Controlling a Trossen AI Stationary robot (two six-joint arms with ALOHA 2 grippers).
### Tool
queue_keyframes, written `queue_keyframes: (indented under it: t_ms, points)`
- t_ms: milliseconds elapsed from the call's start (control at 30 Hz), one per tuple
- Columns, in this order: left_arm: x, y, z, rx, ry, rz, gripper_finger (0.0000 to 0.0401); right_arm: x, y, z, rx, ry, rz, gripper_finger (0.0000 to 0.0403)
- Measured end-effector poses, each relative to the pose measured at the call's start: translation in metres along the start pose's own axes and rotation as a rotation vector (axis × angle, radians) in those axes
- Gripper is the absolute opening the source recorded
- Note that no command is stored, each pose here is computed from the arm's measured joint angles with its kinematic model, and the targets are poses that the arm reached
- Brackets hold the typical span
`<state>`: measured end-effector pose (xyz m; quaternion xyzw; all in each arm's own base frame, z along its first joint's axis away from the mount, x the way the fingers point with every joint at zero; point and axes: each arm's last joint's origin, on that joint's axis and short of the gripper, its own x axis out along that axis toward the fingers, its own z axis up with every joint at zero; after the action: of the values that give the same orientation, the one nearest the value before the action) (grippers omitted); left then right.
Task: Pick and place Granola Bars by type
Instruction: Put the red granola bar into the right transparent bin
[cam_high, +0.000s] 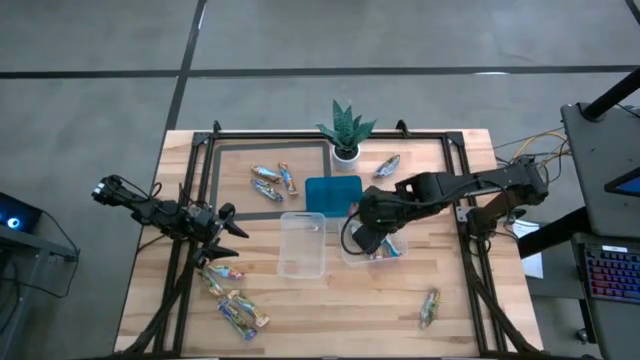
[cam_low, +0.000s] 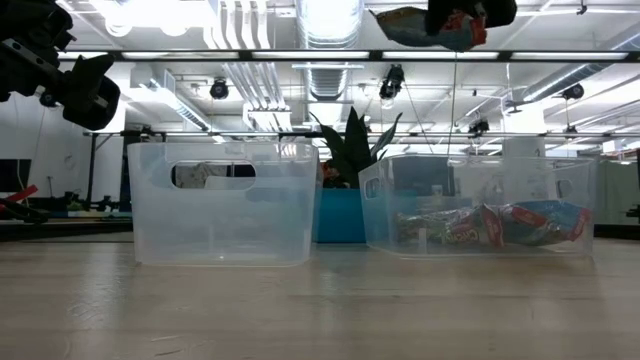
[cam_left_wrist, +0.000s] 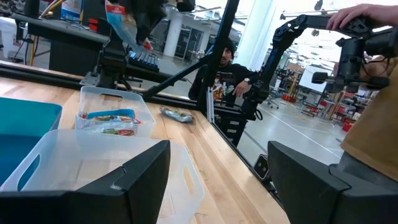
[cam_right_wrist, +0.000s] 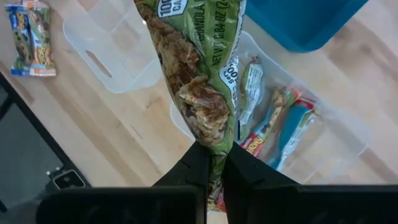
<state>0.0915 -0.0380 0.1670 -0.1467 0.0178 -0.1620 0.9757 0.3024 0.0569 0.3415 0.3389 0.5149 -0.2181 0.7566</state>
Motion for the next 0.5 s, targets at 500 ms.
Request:
queue_keyframes:
  t_ms: [500]
  points:
    - [0.0, 0.0, 0.0, 0.0, -0.001, 0.0, 0.025, 0.079, 0.018, 0.012, 0.122, 0.007, -0.089, 0.0012]
